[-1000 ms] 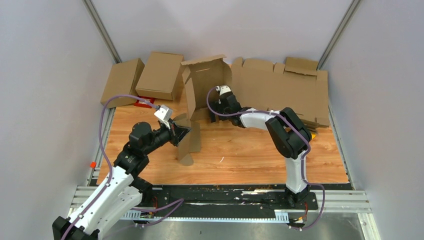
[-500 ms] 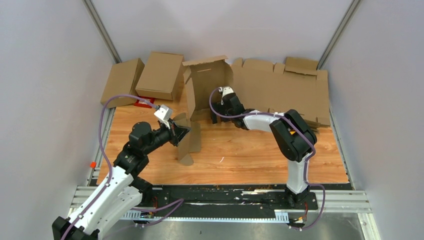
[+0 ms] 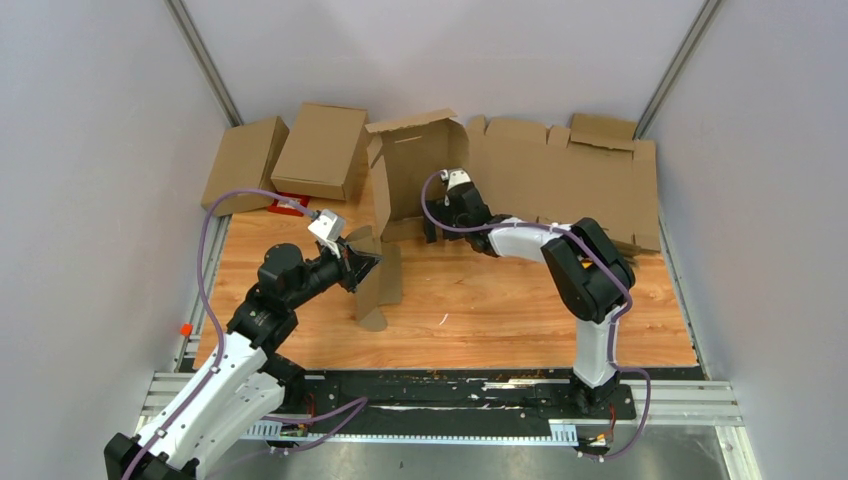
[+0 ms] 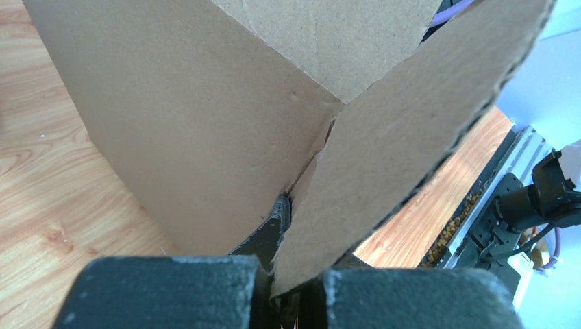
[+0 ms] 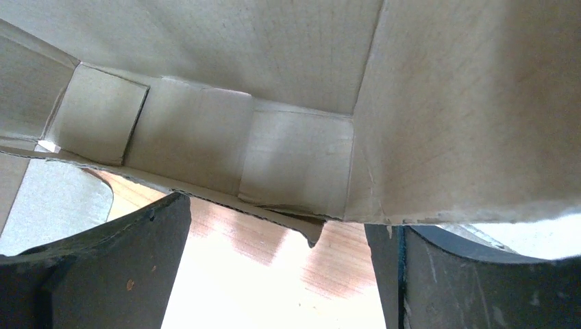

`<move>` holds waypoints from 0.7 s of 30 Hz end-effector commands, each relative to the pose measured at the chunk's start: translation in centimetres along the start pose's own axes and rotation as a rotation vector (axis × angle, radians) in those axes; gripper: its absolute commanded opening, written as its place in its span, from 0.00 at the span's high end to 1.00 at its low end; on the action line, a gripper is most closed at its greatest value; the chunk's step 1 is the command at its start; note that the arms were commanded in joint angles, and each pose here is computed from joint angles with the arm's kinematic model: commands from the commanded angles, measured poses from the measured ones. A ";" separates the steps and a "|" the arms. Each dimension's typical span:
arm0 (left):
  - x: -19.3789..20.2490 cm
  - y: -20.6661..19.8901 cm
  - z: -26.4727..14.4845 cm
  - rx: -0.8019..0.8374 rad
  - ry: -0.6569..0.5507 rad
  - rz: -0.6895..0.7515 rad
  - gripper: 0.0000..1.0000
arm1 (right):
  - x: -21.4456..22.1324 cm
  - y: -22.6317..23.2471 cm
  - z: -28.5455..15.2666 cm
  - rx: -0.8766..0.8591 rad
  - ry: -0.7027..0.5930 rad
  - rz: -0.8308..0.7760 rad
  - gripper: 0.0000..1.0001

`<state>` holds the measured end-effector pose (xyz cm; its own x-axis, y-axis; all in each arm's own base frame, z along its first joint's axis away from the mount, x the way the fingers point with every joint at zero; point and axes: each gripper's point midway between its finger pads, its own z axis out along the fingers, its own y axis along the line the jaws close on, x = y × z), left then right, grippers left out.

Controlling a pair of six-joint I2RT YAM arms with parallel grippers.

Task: Fold the paper box

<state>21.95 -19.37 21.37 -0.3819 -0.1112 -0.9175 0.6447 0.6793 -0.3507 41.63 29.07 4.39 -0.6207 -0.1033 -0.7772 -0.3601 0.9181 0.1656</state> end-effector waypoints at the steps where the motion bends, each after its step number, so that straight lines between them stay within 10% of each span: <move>1: 4.8 0.7 -0.7 -0.043 0.189 -0.101 1.00 | -5.0 0.4 -0.7 -0.033 -0.138 0.051 0.07; 21: 4.9 0.6 -0.5 -0.035 0.200 -0.104 1.00 | -7.2 1.5 -0.7 -0.099 -0.221 0.042 0.09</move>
<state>21.99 -19.58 21.35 -0.3866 -0.1076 -0.9159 0.6501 0.6726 -0.3534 42.62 29.51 5.44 -0.5881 -0.0757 -0.8053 -0.3862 0.9011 0.1973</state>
